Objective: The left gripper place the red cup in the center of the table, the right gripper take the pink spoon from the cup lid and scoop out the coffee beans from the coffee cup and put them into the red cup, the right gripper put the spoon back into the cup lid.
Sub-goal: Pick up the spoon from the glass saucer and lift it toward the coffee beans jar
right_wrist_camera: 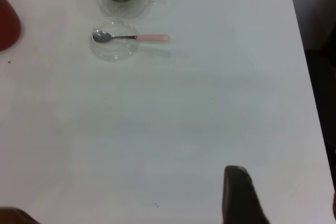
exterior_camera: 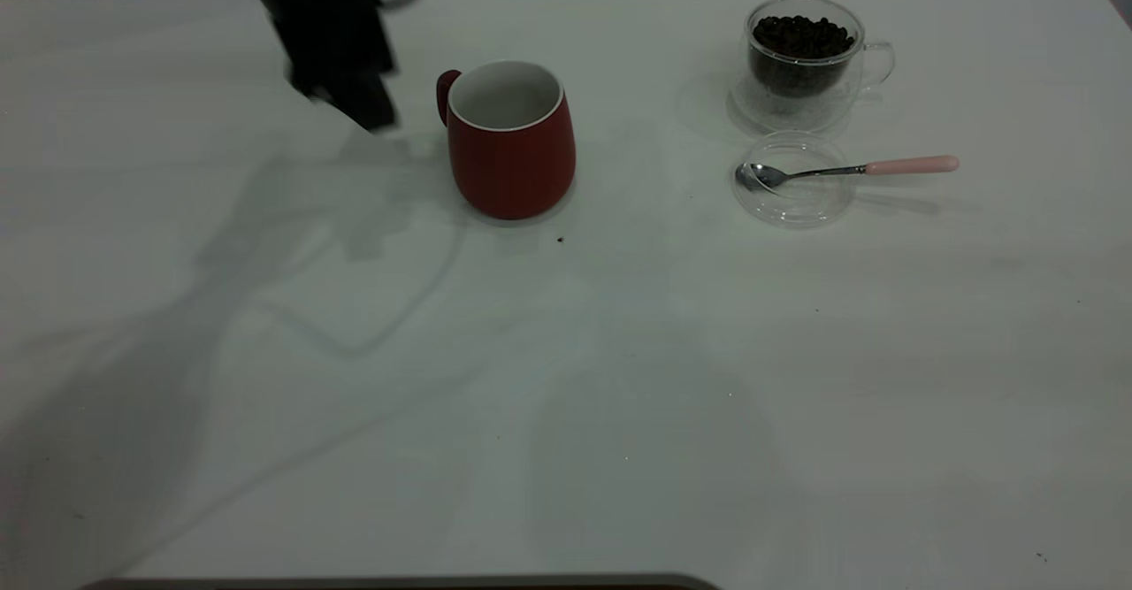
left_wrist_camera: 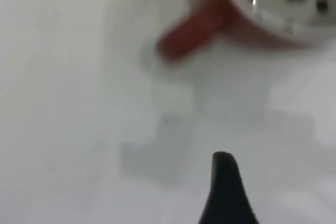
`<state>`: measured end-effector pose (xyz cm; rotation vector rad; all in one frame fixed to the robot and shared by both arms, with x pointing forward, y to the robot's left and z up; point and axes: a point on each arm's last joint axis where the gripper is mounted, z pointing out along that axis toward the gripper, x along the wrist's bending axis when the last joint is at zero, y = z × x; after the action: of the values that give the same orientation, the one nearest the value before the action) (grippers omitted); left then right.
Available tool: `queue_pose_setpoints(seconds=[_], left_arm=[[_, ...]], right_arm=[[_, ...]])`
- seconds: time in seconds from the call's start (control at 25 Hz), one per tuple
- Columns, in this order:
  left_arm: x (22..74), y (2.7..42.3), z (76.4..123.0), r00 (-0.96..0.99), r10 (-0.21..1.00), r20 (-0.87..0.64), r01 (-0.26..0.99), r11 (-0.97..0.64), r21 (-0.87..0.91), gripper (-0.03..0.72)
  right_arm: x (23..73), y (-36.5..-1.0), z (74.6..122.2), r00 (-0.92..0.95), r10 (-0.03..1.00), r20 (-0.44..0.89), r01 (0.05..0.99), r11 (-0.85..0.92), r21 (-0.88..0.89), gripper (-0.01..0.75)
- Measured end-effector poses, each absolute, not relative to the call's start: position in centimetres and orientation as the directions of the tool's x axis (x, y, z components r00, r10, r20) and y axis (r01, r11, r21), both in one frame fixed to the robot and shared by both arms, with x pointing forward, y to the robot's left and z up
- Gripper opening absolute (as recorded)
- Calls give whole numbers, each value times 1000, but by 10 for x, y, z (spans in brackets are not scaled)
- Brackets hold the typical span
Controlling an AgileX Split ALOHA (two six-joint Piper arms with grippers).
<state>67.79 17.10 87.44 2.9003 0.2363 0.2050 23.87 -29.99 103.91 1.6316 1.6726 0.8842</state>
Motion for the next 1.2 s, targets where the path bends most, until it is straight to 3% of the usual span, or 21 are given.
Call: queue_pose_setpoints(seconds=[0.12, 0.24, 0.4, 0.56, 0.8, 0.96, 1.2], left_arm=[[668, 183, 919, 941, 325, 94, 307, -937, 164, 587], [649, 191, 969, 810, 585, 34, 577, -807, 126, 587], [615, 206, 1033, 633, 773, 38, 771, -634, 58, 587], [585, 214, 1086, 543, 836, 82, 817, -548, 181, 587], [514, 231, 1128, 469, 880, 75, 835, -469, 287, 587], [456, 246, 1121, 419, 906, 56, 863, -417, 286, 587], [378, 266, 1074, 350, 936, 25, 913, -347, 214, 587]], right_arm=[[239, -300, 1039, -32, 999, 14, 575, 7, 818, 453], [239, -300, 1039, -32, 999, 14, 575, 7, 818, 453], [239, -300, 1039, -32, 999, 14, 575, 7, 818, 453], [239, -300, 1039, -32, 999, 14, 575, 7, 818, 453], [239, -300, 1039, -32, 999, 14, 575, 7, 818, 453], [239, -300, 1039, -32, 999, 14, 575, 7, 818, 453], [239, -300, 1039, -32, 999, 14, 575, 7, 818, 453]])
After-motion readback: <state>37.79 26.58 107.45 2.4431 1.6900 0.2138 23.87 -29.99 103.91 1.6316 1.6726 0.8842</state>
